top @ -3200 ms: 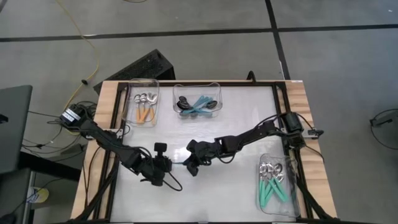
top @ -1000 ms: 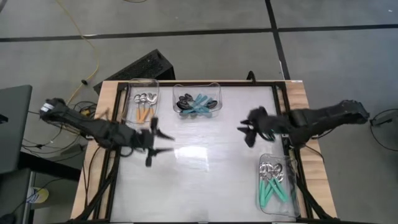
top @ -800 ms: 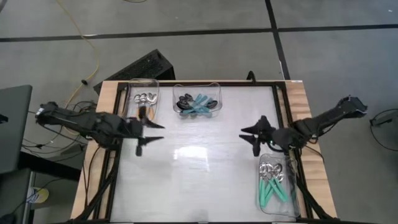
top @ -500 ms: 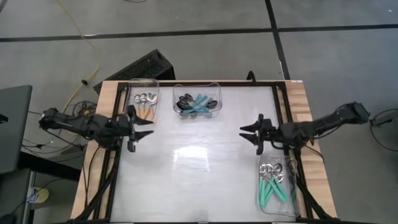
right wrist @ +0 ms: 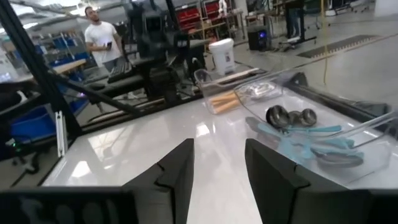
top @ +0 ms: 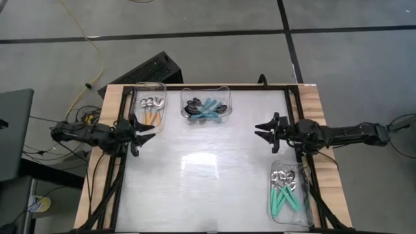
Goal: Sort silverware by color (type)
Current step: Return to Home Position
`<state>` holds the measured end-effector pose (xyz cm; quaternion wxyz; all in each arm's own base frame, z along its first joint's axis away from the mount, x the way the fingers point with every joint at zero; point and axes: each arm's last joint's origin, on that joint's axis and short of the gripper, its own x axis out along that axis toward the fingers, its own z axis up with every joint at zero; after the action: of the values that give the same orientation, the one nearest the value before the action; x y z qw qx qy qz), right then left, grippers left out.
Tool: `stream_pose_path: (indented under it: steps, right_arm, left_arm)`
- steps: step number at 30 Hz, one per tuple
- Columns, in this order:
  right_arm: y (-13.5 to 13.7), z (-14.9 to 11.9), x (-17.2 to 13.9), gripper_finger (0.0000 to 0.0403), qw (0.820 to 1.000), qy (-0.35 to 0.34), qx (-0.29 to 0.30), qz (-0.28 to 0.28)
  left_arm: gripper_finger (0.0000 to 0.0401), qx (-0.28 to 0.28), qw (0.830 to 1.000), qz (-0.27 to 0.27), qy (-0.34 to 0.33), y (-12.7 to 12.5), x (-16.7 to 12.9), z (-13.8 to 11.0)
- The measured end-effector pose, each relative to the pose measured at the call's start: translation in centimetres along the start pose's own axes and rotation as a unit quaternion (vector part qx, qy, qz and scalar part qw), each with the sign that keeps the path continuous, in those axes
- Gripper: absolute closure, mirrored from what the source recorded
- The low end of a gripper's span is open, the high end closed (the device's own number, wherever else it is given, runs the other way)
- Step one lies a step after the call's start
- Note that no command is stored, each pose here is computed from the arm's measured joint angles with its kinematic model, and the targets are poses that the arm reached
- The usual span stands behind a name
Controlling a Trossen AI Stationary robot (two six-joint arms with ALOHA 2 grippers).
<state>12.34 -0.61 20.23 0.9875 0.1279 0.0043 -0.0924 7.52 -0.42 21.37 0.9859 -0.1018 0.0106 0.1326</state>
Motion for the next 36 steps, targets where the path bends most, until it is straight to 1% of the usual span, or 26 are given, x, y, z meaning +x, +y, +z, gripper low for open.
stream_pose_path:
  steps: [3, 5, 8, 10, 13, 18, 21, 27, 30, 36]
  right_arm:
    - [0.0, -0.2, 0.0, 0.0237, 1.000, -0.008, -0.001, -0.001]
    - [-0.2, -0.9, 0.0, 0.0237, 1.000, -0.019, 0.002, 0.002]
    - [-0.6, -2.3, 0.0, 0.0237, 1.000, -0.026, 0.006, 0.004]
    - [-0.8, -3.0, -0.1, 0.0237, 0.999, -0.027, 0.018, 0.005]
    - [-0.9, -3.3, -0.1, 0.0237, 1.000, -0.014, 0.021, 0.002]
    - [-0.9, -3.3, -0.1, 0.0237, 1.000, -0.015, 0.013, 0.005]
    - [-0.8, -3.3, -0.1, 0.0237, 1.000, -0.011, 0.001, 0.023]
    - [-0.7, -3.4, -0.1, 0.0237, 0.999, -0.003, -0.031, 0.043]
    - [-0.7, -3.6, -0.2, 0.0240, 0.998, 0.008, -0.046, 0.039]
    - [-0.9, -4.1, -0.7, 0.0271, 0.998, 0.033, -0.043, 0.036]
  left_arm:
    - [0.0239, -0.003, 1.000, -0.002, -0.009, -0.2, 0.9, -1.5]
    - [0.0239, 0.004, 1.000, -0.003, -0.008, -0.2, 1.4, -2.8]
    - [0.0239, 0.002, 1.000, -0.011, -0.021, -0.2, 1.8, -3.9]
    - [0.0239, 0.001, 0.999, -0.032, -0.024, -0.3, 1.9, -4.1]
    - [0.0239, 0.003, 0.996, -0.083, -0.035, -0.6, 2.0, -4.1]
    - [0.0239, 0.005, 0.992, -0.124, -0.024, -0.9, 2.0, -4.4]
    - [0.0239, 0.012, 0.988, -0.153, -0.017, -1.0, 2.0, -4.5]
    - [0.0239, 0.031, 0.986, -0.160, -0.015, -1.0, 1.9, -4.6]
    - [0.0239, 0.041, 0.986, -0.161, -0.016, -1.0, 1.9, -4.6]
    - [0.0239, 0.045, 0.982, -0.183, -0.005, -1.1, 1.9, -4.8]
